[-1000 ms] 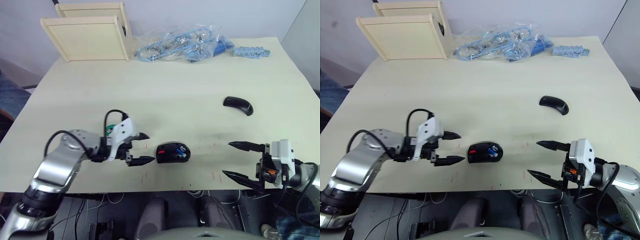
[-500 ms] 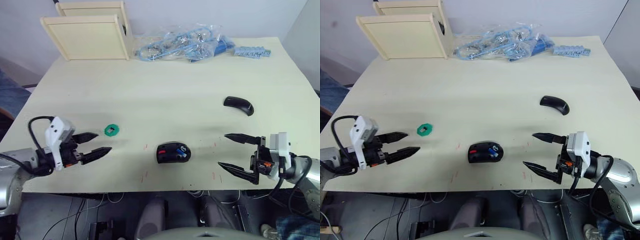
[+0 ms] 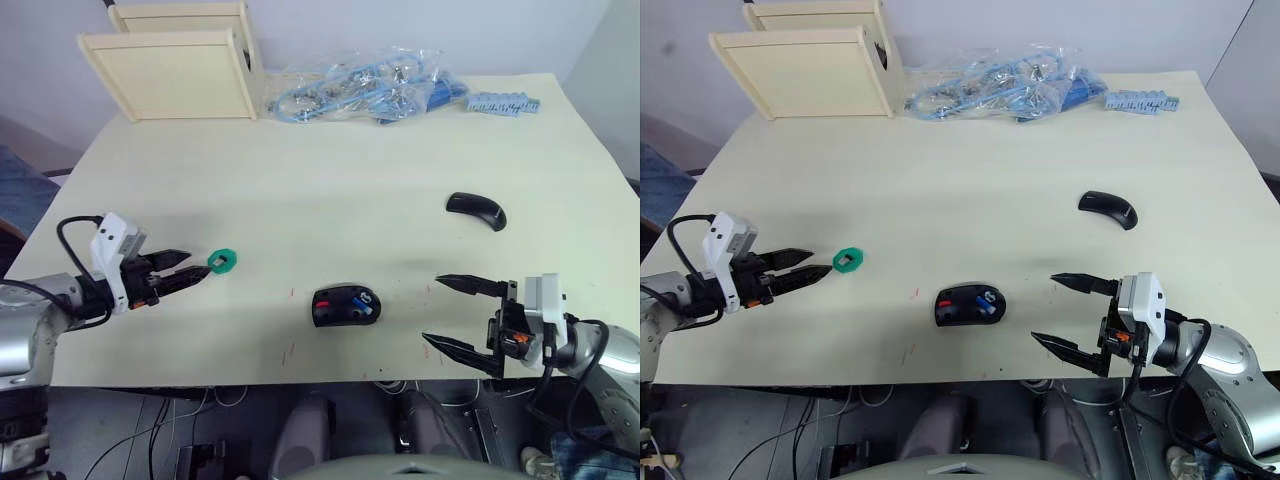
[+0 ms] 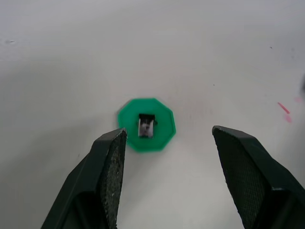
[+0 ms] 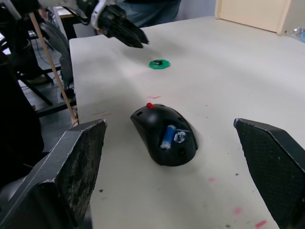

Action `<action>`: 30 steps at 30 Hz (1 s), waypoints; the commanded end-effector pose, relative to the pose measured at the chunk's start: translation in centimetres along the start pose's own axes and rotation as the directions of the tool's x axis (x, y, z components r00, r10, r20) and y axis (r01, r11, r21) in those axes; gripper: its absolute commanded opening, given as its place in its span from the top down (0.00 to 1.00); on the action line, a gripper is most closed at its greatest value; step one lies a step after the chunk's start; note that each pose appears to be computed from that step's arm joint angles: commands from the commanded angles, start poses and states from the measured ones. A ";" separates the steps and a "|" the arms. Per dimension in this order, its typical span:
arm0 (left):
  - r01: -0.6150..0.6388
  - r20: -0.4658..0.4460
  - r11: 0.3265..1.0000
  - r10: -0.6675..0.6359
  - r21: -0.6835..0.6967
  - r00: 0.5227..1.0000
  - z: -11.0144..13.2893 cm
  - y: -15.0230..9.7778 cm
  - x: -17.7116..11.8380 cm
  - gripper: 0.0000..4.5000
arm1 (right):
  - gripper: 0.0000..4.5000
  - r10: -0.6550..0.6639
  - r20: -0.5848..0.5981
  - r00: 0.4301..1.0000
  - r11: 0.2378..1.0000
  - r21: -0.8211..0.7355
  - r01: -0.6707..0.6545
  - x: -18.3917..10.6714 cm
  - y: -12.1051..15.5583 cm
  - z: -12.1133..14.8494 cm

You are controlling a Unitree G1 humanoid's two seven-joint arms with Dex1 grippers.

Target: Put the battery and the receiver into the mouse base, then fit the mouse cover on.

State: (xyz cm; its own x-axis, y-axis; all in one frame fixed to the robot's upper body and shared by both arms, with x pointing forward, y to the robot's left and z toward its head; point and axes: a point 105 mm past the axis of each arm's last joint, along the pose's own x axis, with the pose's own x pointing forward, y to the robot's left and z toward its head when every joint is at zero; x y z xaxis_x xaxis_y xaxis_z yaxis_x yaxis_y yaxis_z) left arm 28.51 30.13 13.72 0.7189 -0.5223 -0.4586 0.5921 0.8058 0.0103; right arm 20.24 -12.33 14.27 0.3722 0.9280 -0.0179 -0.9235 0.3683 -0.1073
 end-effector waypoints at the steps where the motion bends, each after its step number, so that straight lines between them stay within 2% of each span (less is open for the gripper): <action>1: -0.010 -0.023 0.999 0.011 0.054 1.000 0.4 0.8 0.0 0.47 | 0.00 0.000 0.029 1.000 0.999 -0.039 0.001 0.2 0.4 1.0; 2: -0.015 -0.026 0.998 0.016 0.056 1.000 0.4 1.0 0.1 0.59 | 0.00 0.000 0.030 1.000 0.999 -0.040 0.002 0.3 0.5 1.0; 8: -0.007 -0.041 0.998 0.009 0.069 0.999 0.2 1.5 0.5 0.59 | 0.00 -0.004 0.031 1.000 0.999 -0.039 0.005 0.4 0.5 1.0; 10: 0.005 -0.051 0.997 -0.001 0.077 0.999 0.2 1.5 0.7 0.71 | 0.00 -0.005 0.031 1.000 0.999 -0.038 0.006 0.5 0.5 1.0; 30: 0.025 -0.080 0.989 -0.013 0.149 0.997 0.0 2.2 1.6 0.71 | 0.00 -0.016 0.028 0.999 0.999 -0.031 0.017 0.4 0.6 0.9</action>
State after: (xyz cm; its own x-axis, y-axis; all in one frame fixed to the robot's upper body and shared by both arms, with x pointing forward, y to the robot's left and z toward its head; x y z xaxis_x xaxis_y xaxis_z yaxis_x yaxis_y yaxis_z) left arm 30.63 30.90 12.06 0.6626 -0.5159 -0.5430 0.6573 0.7481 0.0912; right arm 20.24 -12.07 14.20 0.4006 0.9161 -0.0146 -0.9115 0.3969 -0.1076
